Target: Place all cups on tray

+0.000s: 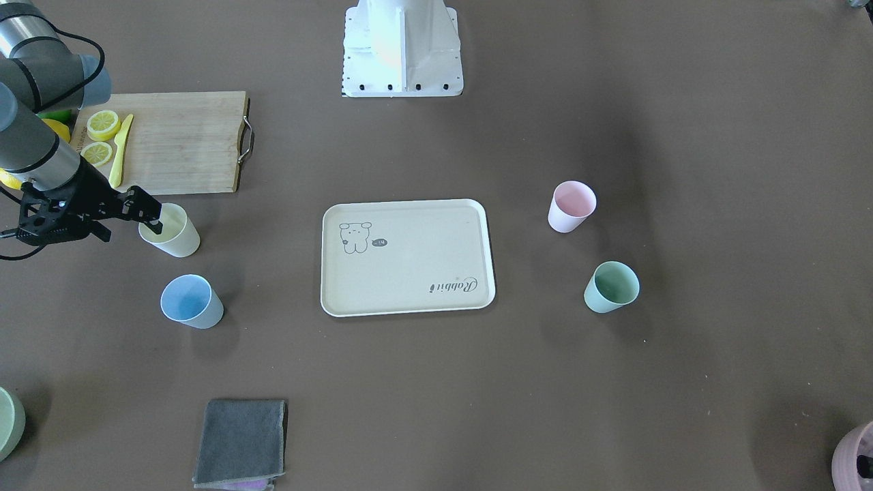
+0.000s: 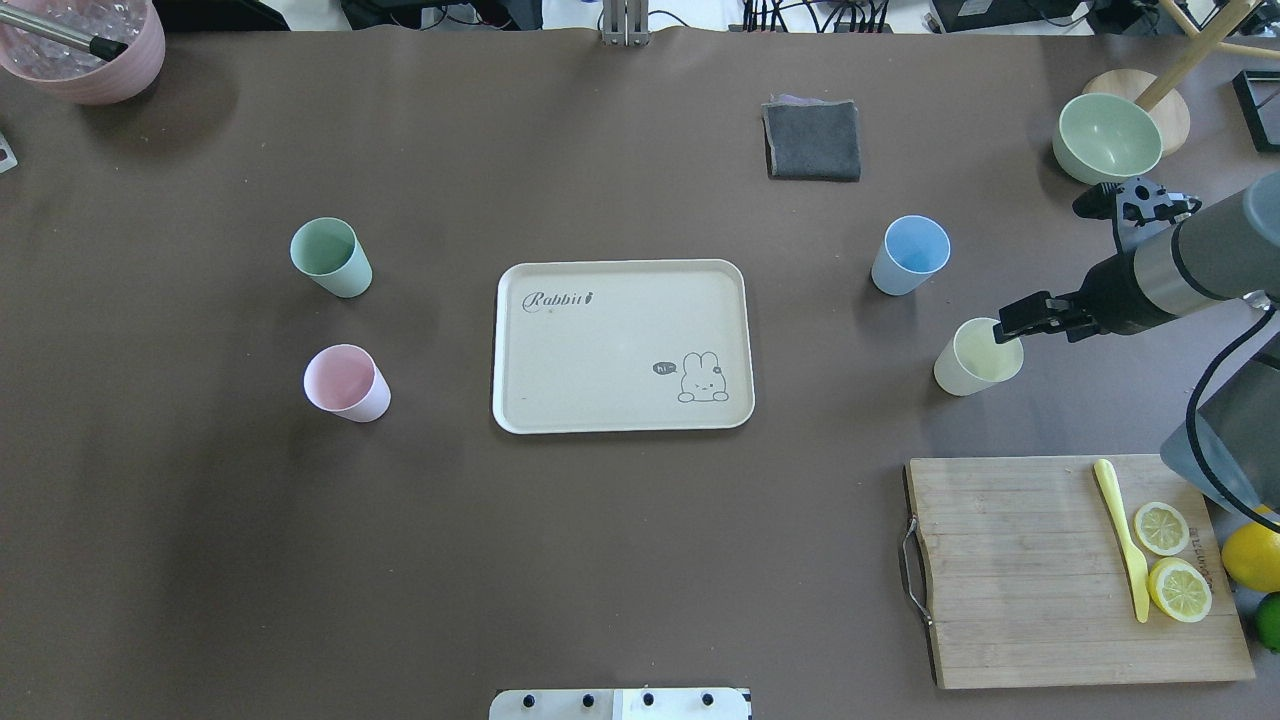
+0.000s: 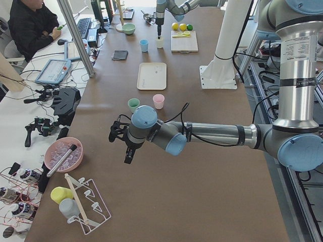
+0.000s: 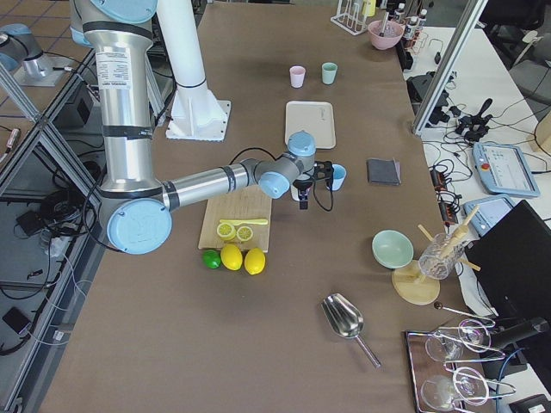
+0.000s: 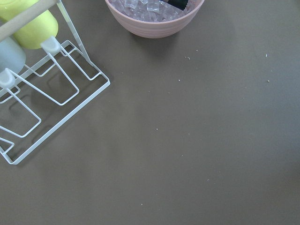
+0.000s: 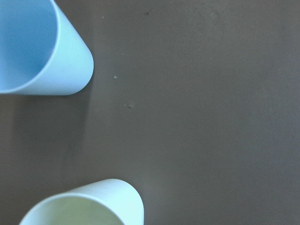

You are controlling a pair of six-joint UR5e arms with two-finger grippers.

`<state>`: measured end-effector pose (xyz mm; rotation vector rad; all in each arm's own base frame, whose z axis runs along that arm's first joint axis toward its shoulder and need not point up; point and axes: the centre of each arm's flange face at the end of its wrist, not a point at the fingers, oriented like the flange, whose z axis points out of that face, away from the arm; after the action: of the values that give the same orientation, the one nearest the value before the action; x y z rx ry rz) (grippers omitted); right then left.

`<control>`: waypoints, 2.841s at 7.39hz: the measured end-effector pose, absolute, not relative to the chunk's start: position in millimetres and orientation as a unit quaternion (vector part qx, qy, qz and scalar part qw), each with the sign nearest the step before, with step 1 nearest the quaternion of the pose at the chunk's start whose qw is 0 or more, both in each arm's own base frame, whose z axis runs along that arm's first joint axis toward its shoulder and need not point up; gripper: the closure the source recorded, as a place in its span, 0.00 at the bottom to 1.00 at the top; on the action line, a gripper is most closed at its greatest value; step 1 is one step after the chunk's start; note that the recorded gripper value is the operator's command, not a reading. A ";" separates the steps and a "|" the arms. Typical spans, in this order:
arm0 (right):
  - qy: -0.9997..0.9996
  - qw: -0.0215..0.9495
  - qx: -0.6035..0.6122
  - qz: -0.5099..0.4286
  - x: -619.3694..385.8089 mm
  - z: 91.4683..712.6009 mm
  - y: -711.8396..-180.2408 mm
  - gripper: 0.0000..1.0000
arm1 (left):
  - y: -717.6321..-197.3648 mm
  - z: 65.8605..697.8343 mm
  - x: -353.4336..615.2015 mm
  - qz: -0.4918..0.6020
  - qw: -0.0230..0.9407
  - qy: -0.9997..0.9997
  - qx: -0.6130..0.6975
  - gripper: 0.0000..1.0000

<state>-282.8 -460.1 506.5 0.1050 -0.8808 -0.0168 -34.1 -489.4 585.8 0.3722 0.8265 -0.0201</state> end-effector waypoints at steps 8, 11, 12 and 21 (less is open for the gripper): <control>-0.457 0.888 0.047 -0.006 -292.4 442.7 -451.4 1.00 | -507.5 559.2 -26.7 -0.016 0.892 0.411 0.187 0.03; -0.456 0.890 0.025 0.014 -297.2 348.2 -456.0 1.00 | -512.0 495.0 45.6 -0.032 0.874 0.459 0.157 0.03; -0.456 0.889 0.021 0.020 -304.8 328.2 -458.1 1.00 | -504.1 466.0 81.5 -0.037 0.869 0.471 0.146 0.03; -0.444 0.895 0.022 0.021 -452.1 241.1 -464.7 1.00 | -456.5 387.8 264.5 -0.023 0.872 0.471 0.130 0.03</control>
<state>-452.1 -464.7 241.1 0.0462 -0.9206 0.0433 264.5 -456.5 387.8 0.2727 0.9851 -0.0478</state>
